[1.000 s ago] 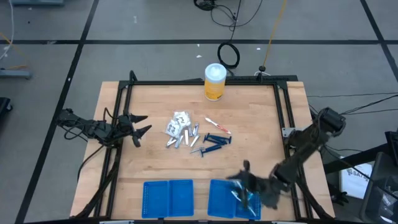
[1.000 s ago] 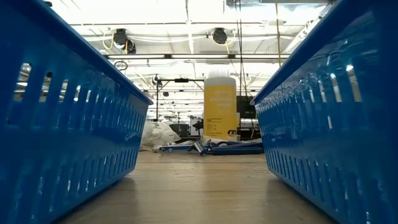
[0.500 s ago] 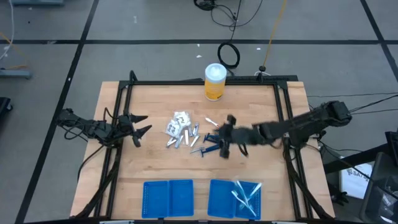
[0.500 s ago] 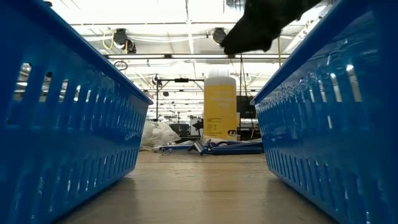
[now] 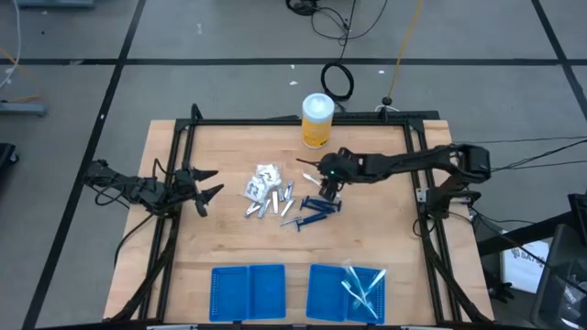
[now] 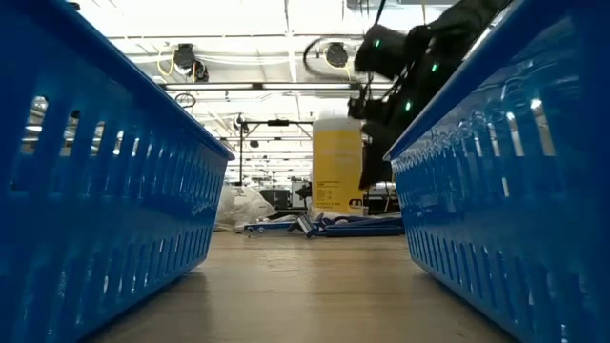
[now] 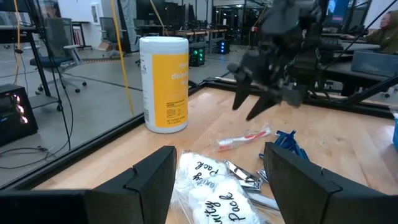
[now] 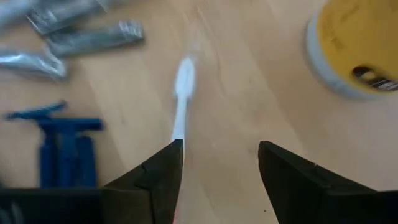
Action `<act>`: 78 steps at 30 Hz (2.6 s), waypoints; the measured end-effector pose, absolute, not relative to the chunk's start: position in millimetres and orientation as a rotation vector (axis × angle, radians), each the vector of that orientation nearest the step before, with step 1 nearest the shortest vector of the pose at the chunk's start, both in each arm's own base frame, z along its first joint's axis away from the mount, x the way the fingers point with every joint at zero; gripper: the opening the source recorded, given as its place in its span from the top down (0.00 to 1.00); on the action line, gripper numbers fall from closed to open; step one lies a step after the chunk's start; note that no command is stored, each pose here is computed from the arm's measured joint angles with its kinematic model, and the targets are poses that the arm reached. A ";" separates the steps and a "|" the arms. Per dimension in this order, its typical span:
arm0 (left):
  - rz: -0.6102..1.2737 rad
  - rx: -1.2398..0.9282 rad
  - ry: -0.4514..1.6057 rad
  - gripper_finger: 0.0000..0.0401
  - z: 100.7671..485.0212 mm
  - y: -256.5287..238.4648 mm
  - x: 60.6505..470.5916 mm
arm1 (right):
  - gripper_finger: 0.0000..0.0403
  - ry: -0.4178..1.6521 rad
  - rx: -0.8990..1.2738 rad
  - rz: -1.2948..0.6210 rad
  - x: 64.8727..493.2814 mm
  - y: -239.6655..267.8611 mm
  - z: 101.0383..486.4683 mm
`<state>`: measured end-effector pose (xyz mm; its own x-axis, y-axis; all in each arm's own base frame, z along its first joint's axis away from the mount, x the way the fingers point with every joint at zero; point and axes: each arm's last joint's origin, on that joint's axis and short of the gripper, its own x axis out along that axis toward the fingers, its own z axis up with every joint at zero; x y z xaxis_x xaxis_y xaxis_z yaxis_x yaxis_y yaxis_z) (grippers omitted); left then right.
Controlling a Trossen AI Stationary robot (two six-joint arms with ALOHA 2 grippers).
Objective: Pick & Place Travel size toiletries
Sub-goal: Put the orange toothbrush into the blue basket
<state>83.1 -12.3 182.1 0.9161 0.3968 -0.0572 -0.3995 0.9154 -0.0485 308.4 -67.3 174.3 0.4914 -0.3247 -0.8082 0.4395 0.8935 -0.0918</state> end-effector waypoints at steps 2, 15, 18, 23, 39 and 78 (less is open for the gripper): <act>0.410 -0.060 0.046 0.40 182.1 -12.3 83.1 | 0.52 0.987 0.137 -0.449 309.7 -68.2 164.6; 0.410 -0.060 0.047 0.40 182.1 -12.3 83.1 | 0.55 1.052 0.161 -0.364 320.5 -67.7 131.7; 0.410 -0.060 0.046 0.40 182.1 -12.3 83.1 | 0.59 1.053 0.165 -0.366 320.3 -68.4 131.4; 0.410 -0.060 0.046 0.40 182.1 -12.3 83.1 | 0.76 1.054 0.132 -0.350 319.5 -69.0 134.0; 0.410 -0.060 0.046 0.40 182.1 -12.3 83.1 | 1.00 0.806 0.039 -0.243 308.1 -38.5 208.9; 0.410 -0.060 0.047 0.40 182.1 -12.3 83.1 | 0.52 0.961 0.204 -0.323 324.7 -82.7 136.0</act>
<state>83.1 -12.3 182.1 0.9163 0.3965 -0.0572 -0.3992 0.9156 -0.0485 324.7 -82.7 136.0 0.5305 -0.1787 -0.8287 0.3575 0.9335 0.0276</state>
